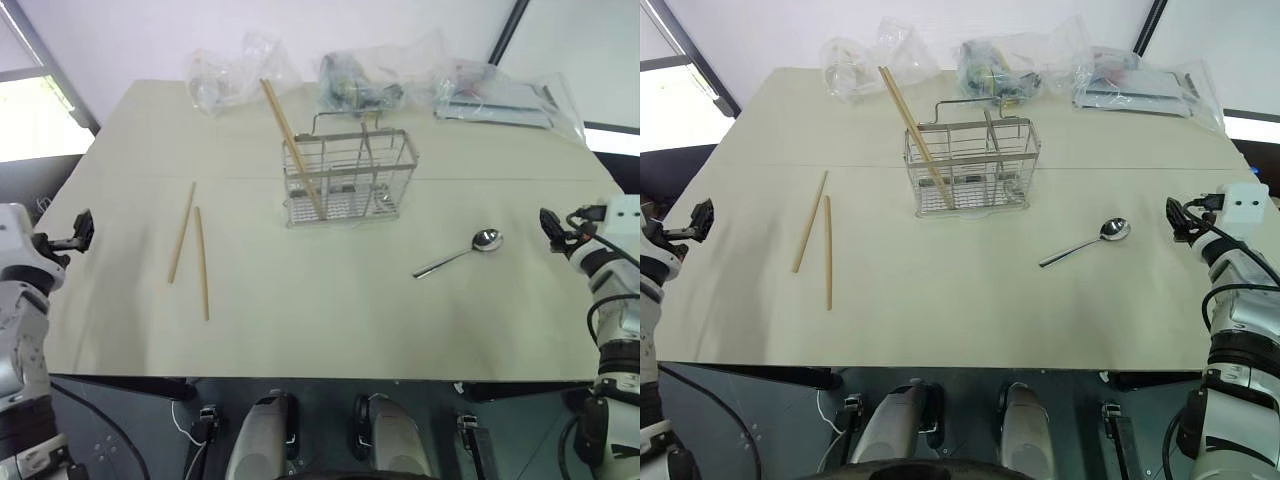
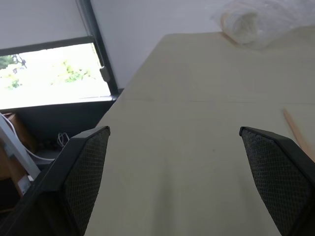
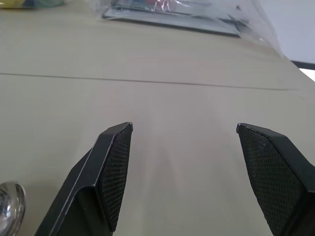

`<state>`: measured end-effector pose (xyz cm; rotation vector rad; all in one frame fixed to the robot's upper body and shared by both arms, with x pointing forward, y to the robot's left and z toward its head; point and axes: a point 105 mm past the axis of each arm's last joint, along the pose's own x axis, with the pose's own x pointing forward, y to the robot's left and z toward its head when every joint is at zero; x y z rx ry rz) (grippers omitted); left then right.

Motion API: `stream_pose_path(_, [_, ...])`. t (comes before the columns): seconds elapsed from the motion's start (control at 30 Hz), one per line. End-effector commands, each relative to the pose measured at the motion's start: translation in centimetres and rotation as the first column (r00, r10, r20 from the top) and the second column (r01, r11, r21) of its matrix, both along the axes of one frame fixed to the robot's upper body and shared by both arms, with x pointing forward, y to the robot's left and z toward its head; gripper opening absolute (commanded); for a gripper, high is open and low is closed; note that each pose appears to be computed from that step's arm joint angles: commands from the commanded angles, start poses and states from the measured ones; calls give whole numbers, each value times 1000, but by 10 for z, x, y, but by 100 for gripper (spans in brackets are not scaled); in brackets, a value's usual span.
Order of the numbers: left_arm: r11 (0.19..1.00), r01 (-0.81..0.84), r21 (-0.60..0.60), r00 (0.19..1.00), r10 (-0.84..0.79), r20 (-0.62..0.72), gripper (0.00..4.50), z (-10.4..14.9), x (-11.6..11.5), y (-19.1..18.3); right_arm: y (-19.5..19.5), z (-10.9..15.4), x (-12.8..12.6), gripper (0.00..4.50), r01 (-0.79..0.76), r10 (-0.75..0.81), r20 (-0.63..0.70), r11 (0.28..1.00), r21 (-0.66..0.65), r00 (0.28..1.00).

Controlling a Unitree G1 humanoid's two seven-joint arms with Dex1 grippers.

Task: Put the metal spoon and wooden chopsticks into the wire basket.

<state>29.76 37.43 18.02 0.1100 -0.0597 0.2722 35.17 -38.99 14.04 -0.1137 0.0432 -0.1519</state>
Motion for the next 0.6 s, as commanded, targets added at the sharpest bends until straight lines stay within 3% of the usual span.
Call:
stream_pose_path(0.03, [999, 2, 43, 999, -3, 34, 444, 15, 0, 0, -5, 19, 0, 348, 6, -4, 56, 999, -35, 998])
stream_pose_path(0.6, [999, -12, 33, 998, 10, 55, 444, 24, -3, 5, -3, 24, 9, 348, -11, 13, 66, 999, -37, 998])
